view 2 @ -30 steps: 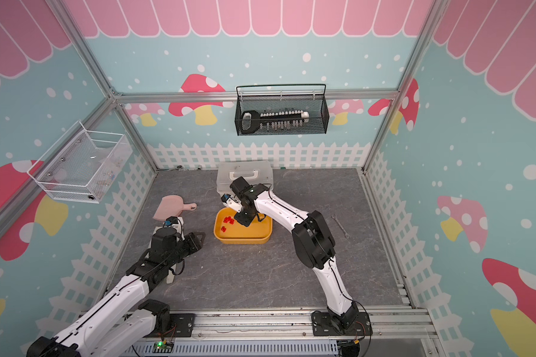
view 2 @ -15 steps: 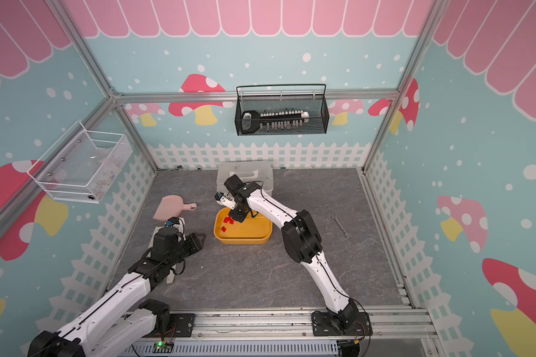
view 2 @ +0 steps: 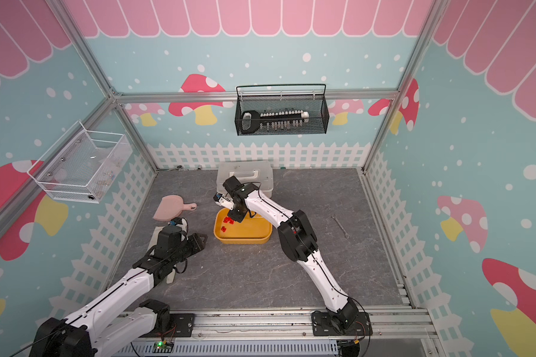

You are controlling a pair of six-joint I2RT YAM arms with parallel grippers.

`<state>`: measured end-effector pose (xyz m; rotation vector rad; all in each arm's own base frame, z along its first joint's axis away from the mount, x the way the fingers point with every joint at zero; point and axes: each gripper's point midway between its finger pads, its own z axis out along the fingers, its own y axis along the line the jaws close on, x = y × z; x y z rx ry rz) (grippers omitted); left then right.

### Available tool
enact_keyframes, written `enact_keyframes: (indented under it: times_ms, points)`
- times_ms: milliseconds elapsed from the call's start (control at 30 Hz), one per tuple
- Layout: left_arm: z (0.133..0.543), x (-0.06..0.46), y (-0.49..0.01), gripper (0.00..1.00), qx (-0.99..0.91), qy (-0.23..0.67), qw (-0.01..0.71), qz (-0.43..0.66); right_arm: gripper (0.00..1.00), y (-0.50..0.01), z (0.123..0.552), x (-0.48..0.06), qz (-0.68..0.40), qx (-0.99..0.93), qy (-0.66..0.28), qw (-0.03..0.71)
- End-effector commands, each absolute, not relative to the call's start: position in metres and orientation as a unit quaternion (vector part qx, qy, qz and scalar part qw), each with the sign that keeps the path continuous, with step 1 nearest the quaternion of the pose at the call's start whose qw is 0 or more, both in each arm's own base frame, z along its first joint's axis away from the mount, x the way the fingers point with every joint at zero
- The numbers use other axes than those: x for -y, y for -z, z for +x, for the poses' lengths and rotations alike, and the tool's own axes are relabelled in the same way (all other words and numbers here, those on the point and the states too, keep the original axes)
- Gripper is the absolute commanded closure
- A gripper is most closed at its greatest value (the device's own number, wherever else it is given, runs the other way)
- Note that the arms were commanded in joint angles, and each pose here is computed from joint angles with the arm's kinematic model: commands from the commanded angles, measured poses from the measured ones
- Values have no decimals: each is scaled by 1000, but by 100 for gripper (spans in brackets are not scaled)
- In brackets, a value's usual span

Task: Take the screw protection sleeves out of the storage box
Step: Pick up the screw protection sleeve from the storage box.

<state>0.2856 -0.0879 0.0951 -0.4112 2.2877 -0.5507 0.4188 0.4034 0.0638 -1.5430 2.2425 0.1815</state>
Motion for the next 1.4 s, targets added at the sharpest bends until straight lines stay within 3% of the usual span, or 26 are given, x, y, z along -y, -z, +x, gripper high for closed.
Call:
enact_keyframes:
  times_ms: [0, 600, 867, 1367]
  points:
    - [289, 88, -98, 54, -888, 211, 378, -153, 70, -49, 422, -405, -557, -804, -59, 199]
    - [290, 87, -96, 54, -890, 207, 376, -152, 71, -20, 427, -400, -555, -811, -41, 182]
    - [291, 88, -97, 54, -891, 208, 375, -150, 76, -13, 425, -400, -553, -814, -44, 175]
    - [289, 87, -104, 54, -888, 209, 382, -150, 83, -44, 425, -403, -524, -826, -79, 193]
